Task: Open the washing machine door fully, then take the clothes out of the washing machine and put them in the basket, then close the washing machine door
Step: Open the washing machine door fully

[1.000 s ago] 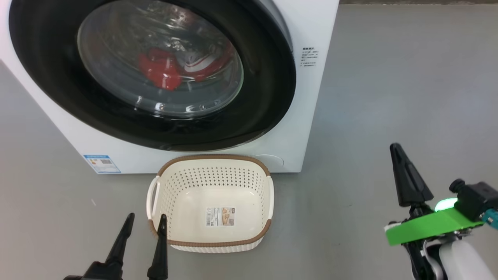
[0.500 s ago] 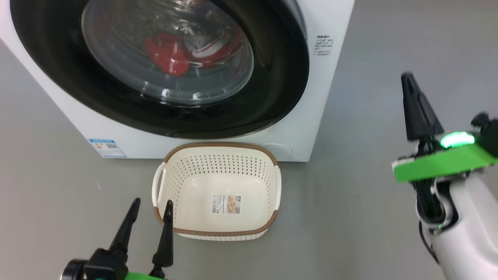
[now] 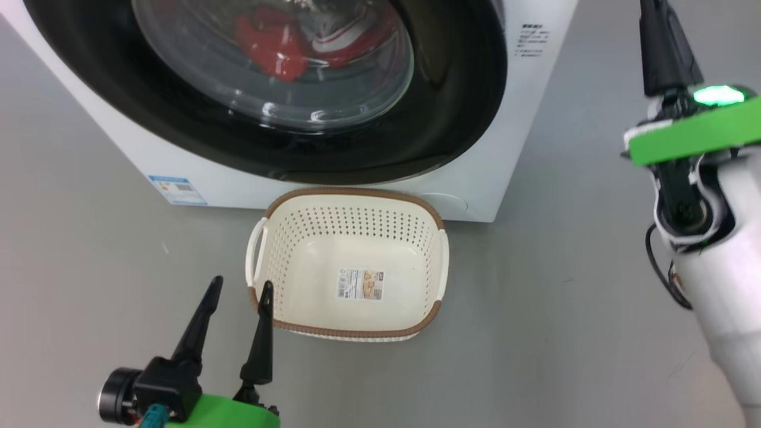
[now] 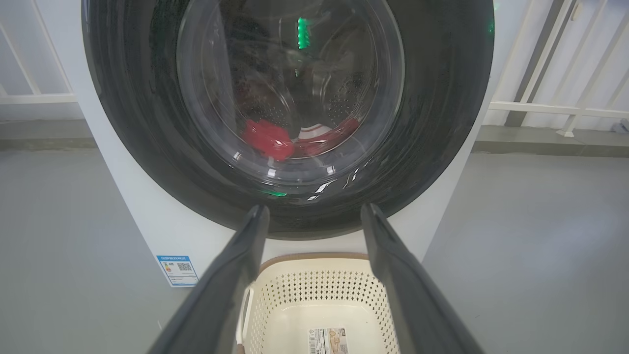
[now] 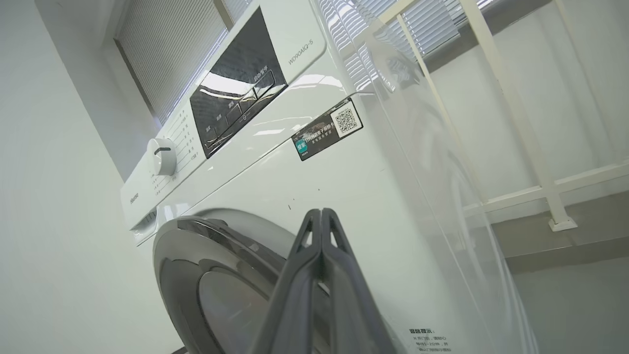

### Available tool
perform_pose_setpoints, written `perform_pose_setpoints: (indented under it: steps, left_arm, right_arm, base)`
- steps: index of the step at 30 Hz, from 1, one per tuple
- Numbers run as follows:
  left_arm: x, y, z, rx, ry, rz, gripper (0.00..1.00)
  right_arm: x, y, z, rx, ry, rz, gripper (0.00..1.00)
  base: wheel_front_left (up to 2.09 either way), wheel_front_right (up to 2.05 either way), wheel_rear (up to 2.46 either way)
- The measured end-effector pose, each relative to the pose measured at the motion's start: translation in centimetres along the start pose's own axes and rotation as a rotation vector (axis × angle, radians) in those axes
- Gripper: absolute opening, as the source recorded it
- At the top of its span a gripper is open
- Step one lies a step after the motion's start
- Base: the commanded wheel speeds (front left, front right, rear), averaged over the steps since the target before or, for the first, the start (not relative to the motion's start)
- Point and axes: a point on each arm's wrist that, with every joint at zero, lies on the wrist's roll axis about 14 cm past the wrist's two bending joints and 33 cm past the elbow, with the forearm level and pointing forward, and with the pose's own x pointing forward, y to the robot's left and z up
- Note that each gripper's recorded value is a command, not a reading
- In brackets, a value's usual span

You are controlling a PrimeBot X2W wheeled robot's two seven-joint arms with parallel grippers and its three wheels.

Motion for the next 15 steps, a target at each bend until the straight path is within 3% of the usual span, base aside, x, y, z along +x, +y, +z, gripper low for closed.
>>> perform_pose_setpoints:
  steps: [7,15]
  left_arm:
    - [0.6,0.3,-0.5,-0.002,0.012,0.007,1.0]
    - [1.6,0.7,-1.1,-0.011,0.024,0.018,1.0]
  right_arm:
    - [3.2,1.2,-1.0,0.23,0.078,0.048,0.0]
    - [5.0,1.9,-3.8,0.433,0.317,0.095,0.0]
  base:
    - [0.0,0.0,0.0]
    - [0.0,0.0,0.0]
